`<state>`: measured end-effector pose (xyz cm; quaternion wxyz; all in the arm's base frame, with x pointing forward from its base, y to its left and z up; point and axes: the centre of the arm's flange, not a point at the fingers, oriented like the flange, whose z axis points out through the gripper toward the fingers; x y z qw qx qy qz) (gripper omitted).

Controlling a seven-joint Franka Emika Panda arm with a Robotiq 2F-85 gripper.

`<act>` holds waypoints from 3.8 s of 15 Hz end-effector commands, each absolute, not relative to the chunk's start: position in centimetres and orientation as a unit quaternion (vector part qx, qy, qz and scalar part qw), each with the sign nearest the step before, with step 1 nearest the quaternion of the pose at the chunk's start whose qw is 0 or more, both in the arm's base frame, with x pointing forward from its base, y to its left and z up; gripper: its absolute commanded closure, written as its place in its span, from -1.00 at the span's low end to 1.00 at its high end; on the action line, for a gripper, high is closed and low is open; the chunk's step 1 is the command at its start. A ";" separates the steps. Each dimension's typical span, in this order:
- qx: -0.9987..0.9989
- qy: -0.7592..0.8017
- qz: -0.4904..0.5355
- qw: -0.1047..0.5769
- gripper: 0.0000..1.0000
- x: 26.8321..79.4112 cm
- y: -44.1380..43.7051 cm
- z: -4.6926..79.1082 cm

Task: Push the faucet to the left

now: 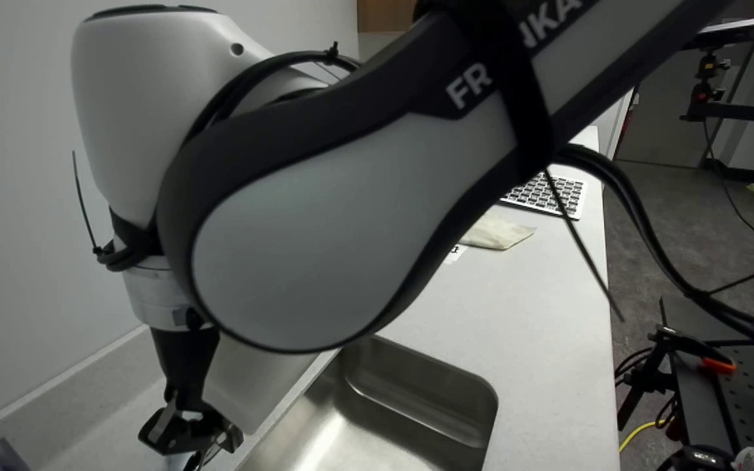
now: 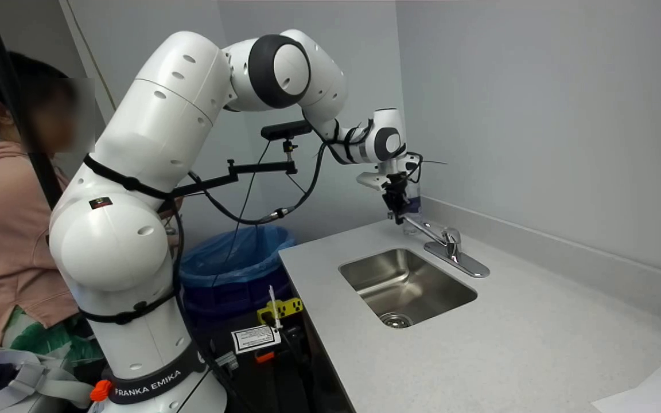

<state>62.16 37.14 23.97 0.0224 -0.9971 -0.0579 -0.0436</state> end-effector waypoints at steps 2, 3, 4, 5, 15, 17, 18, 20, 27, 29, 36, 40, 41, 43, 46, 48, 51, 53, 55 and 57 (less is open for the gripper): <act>-0.993 -0.083 -0.076 0.034 1.00 64.9 39.3 24.6; -0.992 -0.087 -0.080 0.033 1.00 65.1 39.3 24.7; -0.992 -0.090 -0.084 0.033 1.00 65.3 39.4 24.9; -0.991 -0.093 -0.088 0.031 1.00 65.5 39.6 25.0; -0.981 -0.140 -0.133 -0.005 1.00 67.2 40.6 25.0; -0.980 -0.145 -0.139 -0.010 1.00 67.6 40.7 25.0; -0.979 -0.147 -0.142 -0.011 1.00 67.8 40.7 25.0; -0.978 -0.151 -0.146 -0.015 1.00 68.1 40.8 25.1; -0.974 -0.155 -0.162 -0.021 1.00 69.4 40.9 25.2; -0.974 -0.154 -0.166 -0.023 1.00 70.0 41.2 25.2; -0.972 -0.150 -0.180 -0.026 1.00 71.4 42.3 25.2; -0.973 -0.151 -0.174 -0.025 1.00 70.8 40.0 25.9; -0.974 -0.149 -0.171 -0.023 1.00 70.9 39.7 26.0; -0.976 -0.148 -0.158 -0.018 1.00 71.1 38.6 26.4; -0.979 -0.155 -0.133 -0.020 1.00 70.7 35.8 26.8; -0.980 -0.160 -0.116 -0.029 1.00 70.4 34.1 27.2; -0.981 -0.165 -0.091 -0.041 1.00 69.6 32.4 28.6; -0.981 -0.169 -0.082 -0.042 1.00 68.9 32.0 30.0; -0.982 -0.171 -0.075 -0.039 1.00 67.9 31.7 31.5; -0.981 -0.174 -0.072 -0.037 1.00 66.6 31.5 33.1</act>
